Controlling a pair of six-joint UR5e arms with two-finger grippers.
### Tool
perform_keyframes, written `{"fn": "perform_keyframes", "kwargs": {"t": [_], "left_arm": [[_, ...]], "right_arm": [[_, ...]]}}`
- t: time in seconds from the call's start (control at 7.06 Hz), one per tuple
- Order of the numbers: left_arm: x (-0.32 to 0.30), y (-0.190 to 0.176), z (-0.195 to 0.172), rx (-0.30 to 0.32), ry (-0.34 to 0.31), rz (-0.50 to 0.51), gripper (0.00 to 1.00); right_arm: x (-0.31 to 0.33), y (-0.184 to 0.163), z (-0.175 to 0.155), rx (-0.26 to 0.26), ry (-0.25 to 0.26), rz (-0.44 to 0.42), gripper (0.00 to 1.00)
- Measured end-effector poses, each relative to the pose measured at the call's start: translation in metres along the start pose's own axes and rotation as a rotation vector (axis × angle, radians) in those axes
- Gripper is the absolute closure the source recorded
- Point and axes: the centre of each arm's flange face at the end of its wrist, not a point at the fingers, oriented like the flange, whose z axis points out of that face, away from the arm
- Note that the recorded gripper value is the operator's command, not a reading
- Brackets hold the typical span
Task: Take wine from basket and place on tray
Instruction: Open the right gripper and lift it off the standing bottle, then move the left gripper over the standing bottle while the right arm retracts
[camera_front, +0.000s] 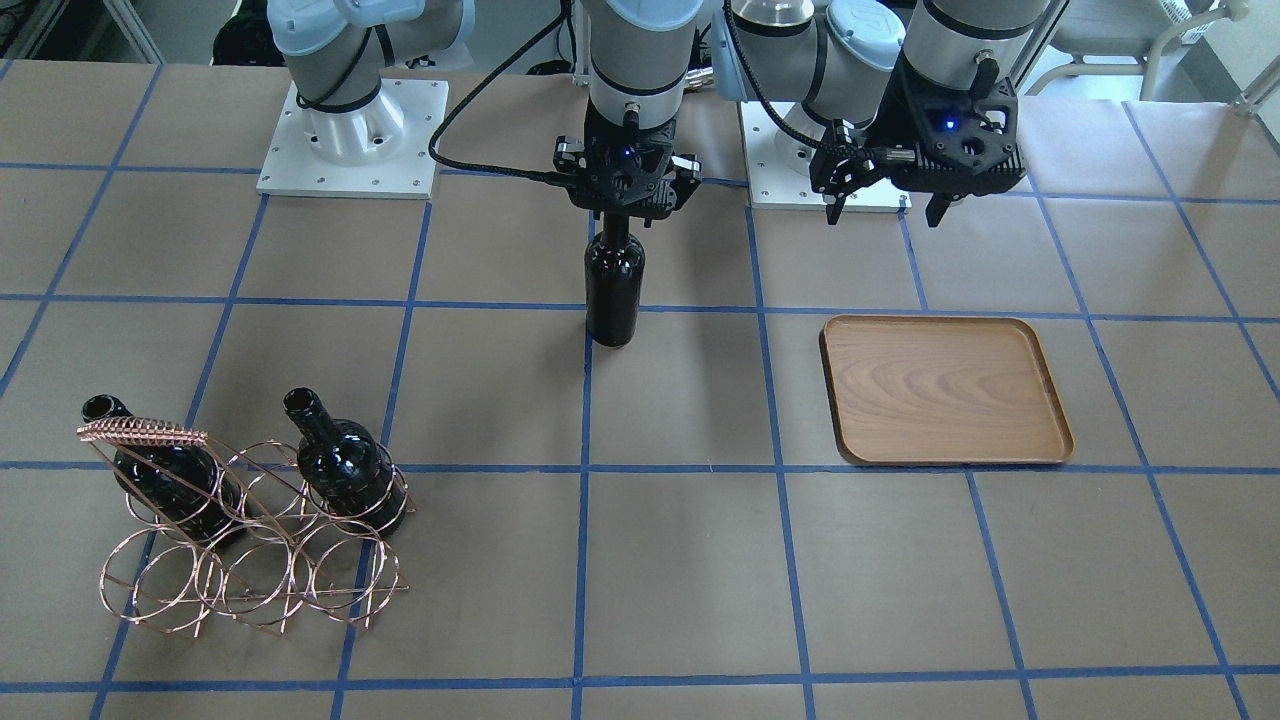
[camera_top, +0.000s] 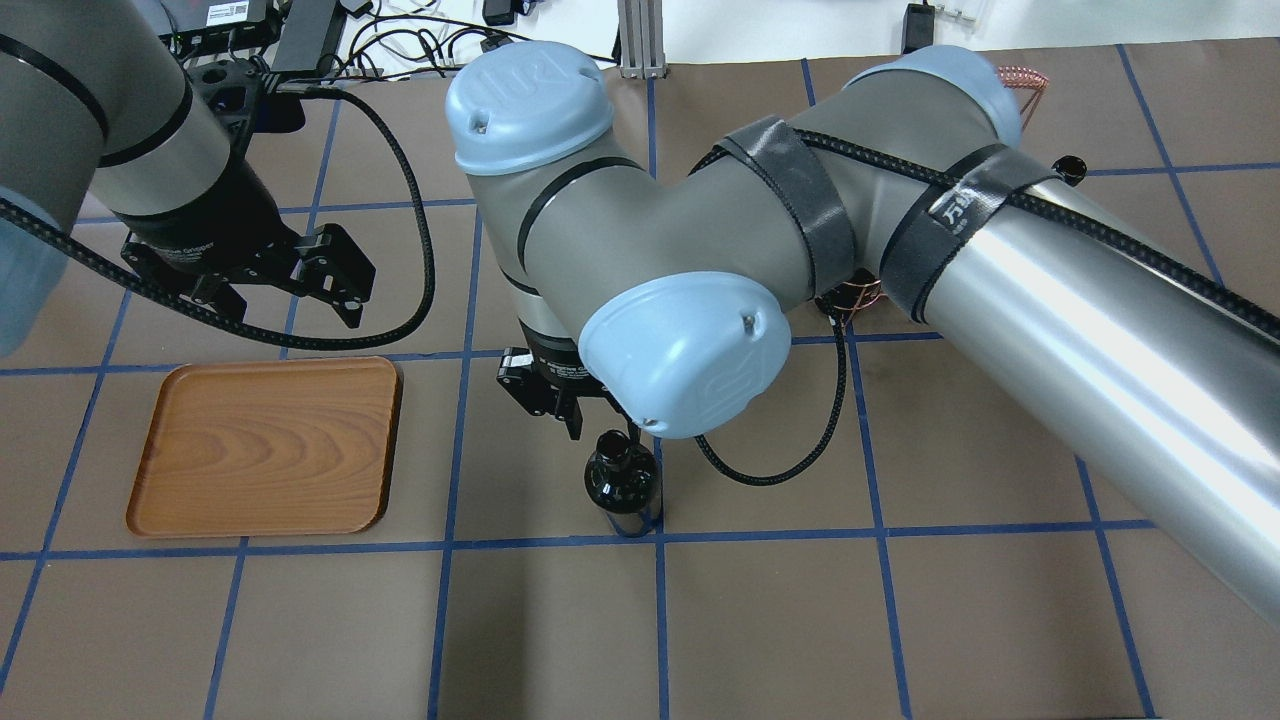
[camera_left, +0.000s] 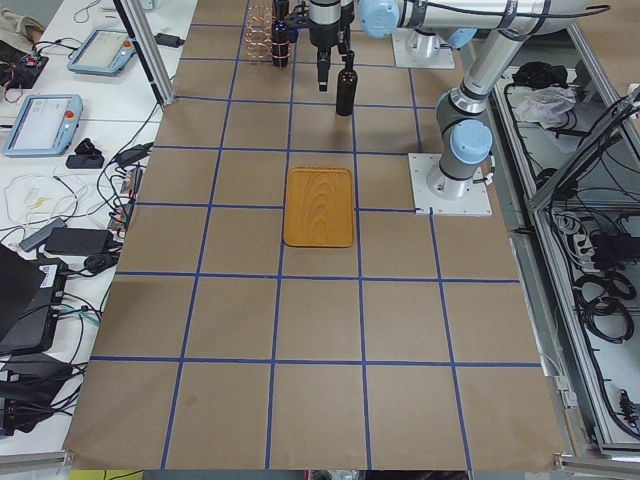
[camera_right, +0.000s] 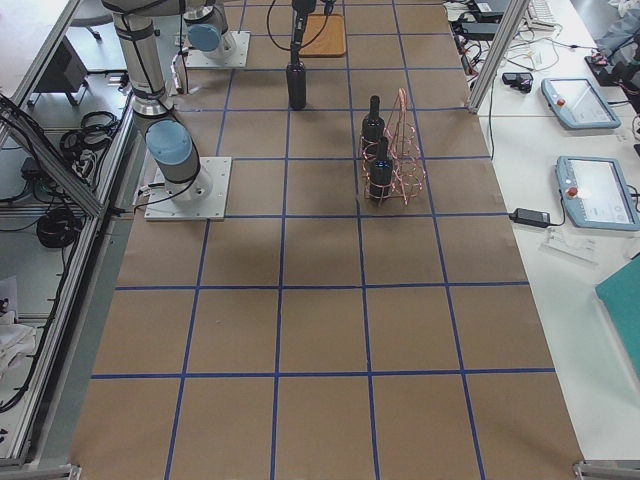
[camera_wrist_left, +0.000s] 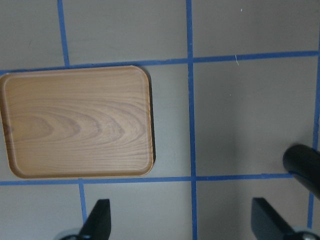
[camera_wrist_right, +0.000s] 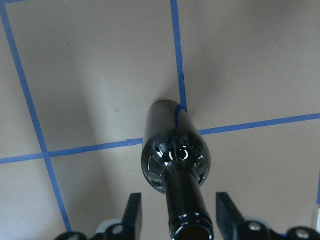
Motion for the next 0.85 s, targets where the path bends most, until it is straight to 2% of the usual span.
{"fn": "perform_keyframes", "kwargs": {"t": [0.14,0.28,0.57,0.85], "left_arm": [[0.0,0.0,0.001,-0.002,0.001,0.0,0.0],[0.0,-0.002,0.003,-0.005,0.002,0.0,0.0],[-0.005,-0.004,0.002,-0.002,0.006,-0.01,0.0],[-0.003,-0.006,0.001,0.005,0.011,-0.012,0.0]], "right_arm": [[0.0,-0.001,-0.001,0.003,0.001,-0.001,0.06],[0.003,-0.004,-0.005,0.012,-0.002,-0.008,0.0],[0.03,-0.029,-0.035,0.071,-0.031,-0.041,0.0],[0.088,-0.057,-0.077,0.14,-0.066,-0.078,0.0]]}}
